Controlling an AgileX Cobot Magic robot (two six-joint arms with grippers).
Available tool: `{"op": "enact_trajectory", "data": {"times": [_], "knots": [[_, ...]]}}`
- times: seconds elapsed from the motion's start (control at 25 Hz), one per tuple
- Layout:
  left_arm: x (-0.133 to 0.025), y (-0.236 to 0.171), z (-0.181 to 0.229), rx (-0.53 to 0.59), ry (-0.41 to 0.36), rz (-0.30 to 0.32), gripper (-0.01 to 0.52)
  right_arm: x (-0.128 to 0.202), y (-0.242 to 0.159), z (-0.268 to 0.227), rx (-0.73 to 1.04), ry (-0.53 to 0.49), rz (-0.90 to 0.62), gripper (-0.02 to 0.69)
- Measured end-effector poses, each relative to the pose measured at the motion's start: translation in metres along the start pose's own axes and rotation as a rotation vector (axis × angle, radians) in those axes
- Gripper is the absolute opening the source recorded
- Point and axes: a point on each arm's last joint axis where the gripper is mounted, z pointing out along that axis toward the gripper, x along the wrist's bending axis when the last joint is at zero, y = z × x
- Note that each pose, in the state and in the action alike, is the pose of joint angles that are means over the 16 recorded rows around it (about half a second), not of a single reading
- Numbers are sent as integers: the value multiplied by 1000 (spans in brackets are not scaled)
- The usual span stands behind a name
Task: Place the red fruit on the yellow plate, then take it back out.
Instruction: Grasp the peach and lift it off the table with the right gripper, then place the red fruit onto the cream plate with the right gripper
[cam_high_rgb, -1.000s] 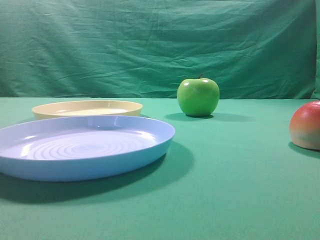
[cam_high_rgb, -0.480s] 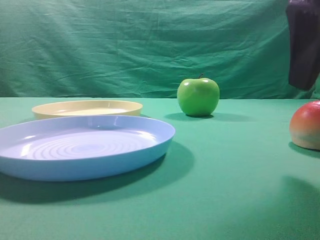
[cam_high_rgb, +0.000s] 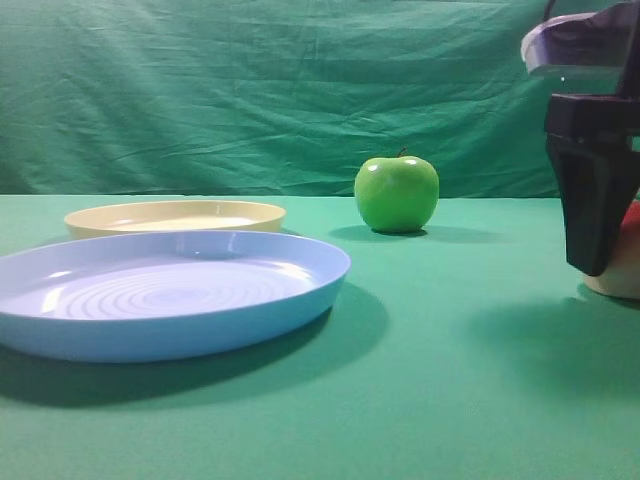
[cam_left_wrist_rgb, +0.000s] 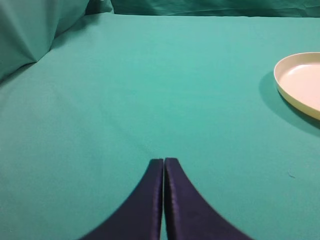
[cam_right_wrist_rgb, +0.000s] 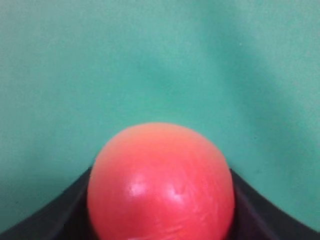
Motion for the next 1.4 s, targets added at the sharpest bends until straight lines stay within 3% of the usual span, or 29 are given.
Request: {"op": "enact_trajectory", "data": {"times": [0.2, 0.4, 0.88, 1.4], "knots": [[0, 0, 0, 0, 0, 0, 0, 3, 18, -12, -29, 1, -32, 293], [0, 0, 0, 0, 0, 0, 0, 15, 50, -40, -116, 5, -125, 228], [0, 0, 0, 0, 0, 0, 0, 95, 131, -97, -341, 116, -467, 216], [0, 0, 0, 0, 0, 0, 0, 178, 184, -25, -371, 224, -661, 199]]}}
